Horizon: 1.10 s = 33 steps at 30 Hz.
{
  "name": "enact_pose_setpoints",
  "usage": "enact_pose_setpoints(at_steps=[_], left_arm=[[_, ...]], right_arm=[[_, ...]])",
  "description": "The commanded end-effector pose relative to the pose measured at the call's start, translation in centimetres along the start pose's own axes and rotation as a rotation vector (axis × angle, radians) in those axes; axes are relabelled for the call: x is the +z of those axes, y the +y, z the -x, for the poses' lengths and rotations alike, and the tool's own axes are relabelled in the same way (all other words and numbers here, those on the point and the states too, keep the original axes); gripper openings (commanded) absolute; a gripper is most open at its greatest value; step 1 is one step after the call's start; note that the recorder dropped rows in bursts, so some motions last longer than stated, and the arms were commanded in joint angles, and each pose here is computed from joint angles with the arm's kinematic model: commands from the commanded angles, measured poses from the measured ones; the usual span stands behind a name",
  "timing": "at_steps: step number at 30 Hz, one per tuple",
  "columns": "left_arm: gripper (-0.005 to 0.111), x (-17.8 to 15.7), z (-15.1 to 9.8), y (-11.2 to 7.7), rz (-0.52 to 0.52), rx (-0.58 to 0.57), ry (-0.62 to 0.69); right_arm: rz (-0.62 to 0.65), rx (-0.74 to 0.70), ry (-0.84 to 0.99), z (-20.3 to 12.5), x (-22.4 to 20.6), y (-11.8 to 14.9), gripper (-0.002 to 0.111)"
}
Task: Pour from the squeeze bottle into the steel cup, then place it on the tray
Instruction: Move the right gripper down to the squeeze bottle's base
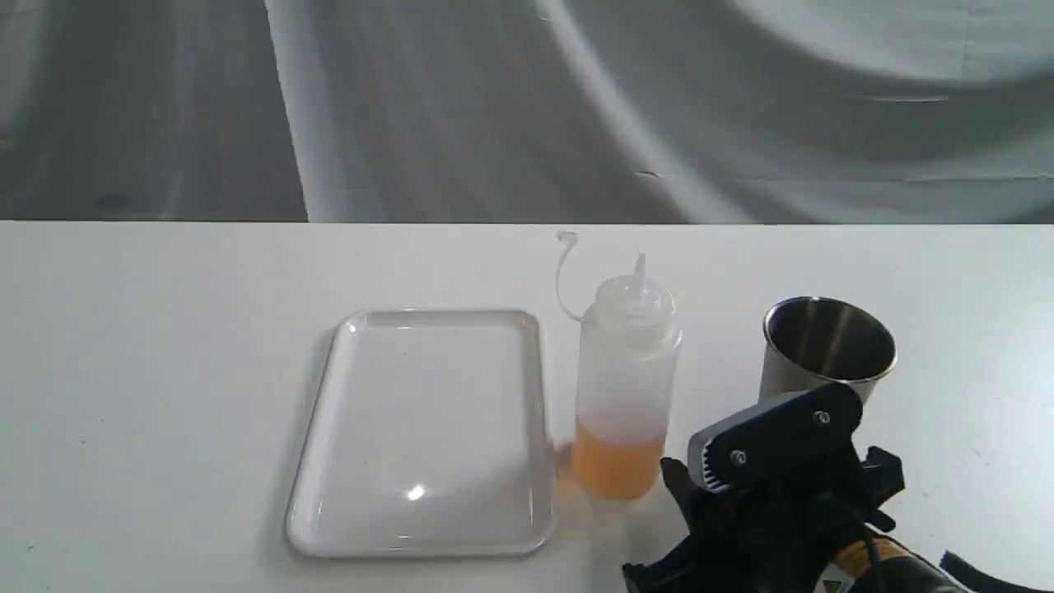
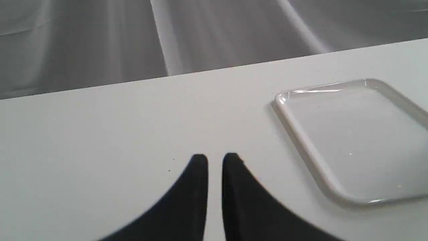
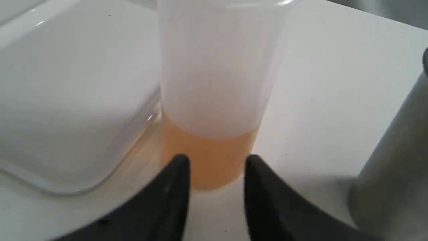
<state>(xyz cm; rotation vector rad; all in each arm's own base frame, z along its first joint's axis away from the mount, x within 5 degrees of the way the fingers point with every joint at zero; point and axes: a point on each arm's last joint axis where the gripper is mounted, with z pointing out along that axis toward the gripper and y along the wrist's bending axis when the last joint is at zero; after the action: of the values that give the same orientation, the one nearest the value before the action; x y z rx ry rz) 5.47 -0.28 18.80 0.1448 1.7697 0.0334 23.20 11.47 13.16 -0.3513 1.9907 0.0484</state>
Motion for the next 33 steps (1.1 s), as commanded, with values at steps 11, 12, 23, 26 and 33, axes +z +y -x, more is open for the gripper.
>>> enact_pose_setpoints(at_steps=[11, 12, 23, 26, 33], left_arm=[[0.008, 0.0, -0.1, 0.0, -0.002, 0.002, -0.007], [0.008, 0.0, -0.1, 0.0, -0.002, 0.002, -0.007], [0.008, 0.0, -0.1, 0.0, -0.002, 0.002, -0.007], [0.008, 0.0, -0.1, 0.0, -0.002, 0.002, -0.007], [0.008, 0.0, -0.1, 0.0, -0.002, 0.002, -0.007]], right_arm=[[0.003, 0.025, 0.017, -0.2, -0.3, 0.7, 0.081], [0.004, 0.025, 0.019, -0.3, -0.3, 0.7, 0.081], [0.023, 0.1, 0.062, 1.9, 1.3, 1.6, 0.081], [0.01, 0.138, 0.062, 2.4, 1.7, 1.6, 0.081], [-0.028, 0.172, 0.091, 1.8, 2.3, 1.5, 0.081]])
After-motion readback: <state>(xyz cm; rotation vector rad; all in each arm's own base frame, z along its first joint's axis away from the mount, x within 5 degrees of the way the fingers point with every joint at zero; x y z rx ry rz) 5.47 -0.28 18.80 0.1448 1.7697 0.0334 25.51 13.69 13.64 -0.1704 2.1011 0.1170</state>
